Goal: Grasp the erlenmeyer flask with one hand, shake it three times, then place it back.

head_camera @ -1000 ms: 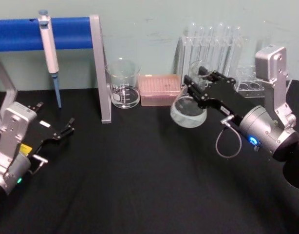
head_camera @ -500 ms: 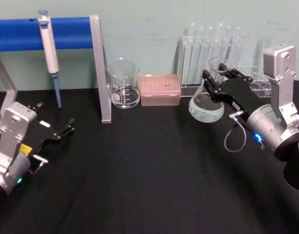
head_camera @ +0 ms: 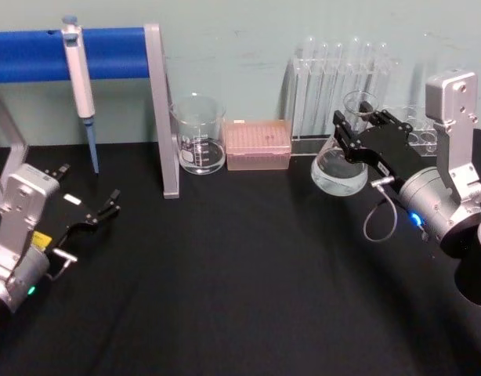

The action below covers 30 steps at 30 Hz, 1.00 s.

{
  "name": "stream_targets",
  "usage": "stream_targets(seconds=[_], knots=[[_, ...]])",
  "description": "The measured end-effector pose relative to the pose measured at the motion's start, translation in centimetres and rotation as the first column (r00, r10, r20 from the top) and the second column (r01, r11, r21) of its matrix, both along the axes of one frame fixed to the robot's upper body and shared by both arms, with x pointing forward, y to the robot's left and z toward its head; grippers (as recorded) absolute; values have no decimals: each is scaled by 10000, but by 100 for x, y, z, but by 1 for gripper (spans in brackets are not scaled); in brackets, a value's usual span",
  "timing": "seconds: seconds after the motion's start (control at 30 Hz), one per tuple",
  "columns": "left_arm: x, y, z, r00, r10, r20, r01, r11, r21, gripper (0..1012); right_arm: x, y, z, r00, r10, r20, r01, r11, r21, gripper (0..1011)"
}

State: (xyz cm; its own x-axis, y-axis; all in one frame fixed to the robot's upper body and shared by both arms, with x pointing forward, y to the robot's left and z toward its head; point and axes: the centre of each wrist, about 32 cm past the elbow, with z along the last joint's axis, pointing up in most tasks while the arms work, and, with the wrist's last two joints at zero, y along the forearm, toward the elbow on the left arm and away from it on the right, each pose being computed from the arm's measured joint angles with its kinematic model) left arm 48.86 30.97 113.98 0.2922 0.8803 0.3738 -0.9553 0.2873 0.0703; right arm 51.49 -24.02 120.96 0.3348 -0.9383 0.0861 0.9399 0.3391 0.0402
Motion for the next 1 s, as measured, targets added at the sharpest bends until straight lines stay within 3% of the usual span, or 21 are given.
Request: stream_targets(seconds=[0.47, 0.7, 0.8, 1.0], knots=[[0, 0, 0, 10000, 0, 0, 0, 10000, -1, 1001, -21, 7, 8, 9939, 1097, -63, -1097, 9939, 101, 450], [0, 0, 0, 10000, 0, 0, 0, 10000, 0, 1001, -47, 41, 24, 9778, 2093, -92, -2091, 9778, 157, 450], [0, 0, 0, 10000, 0, 0, 0, 10000, 0, 1001, -61, 61, 31, 9624, 2715, -110, -2713, 9624, 120, 450], [0, 0, 0, 10000, 0, 0, 0, 10000, 0, 1001, -87, 109, 47, 9127, 4083, -122, -4084, 9128, -33, 450]])
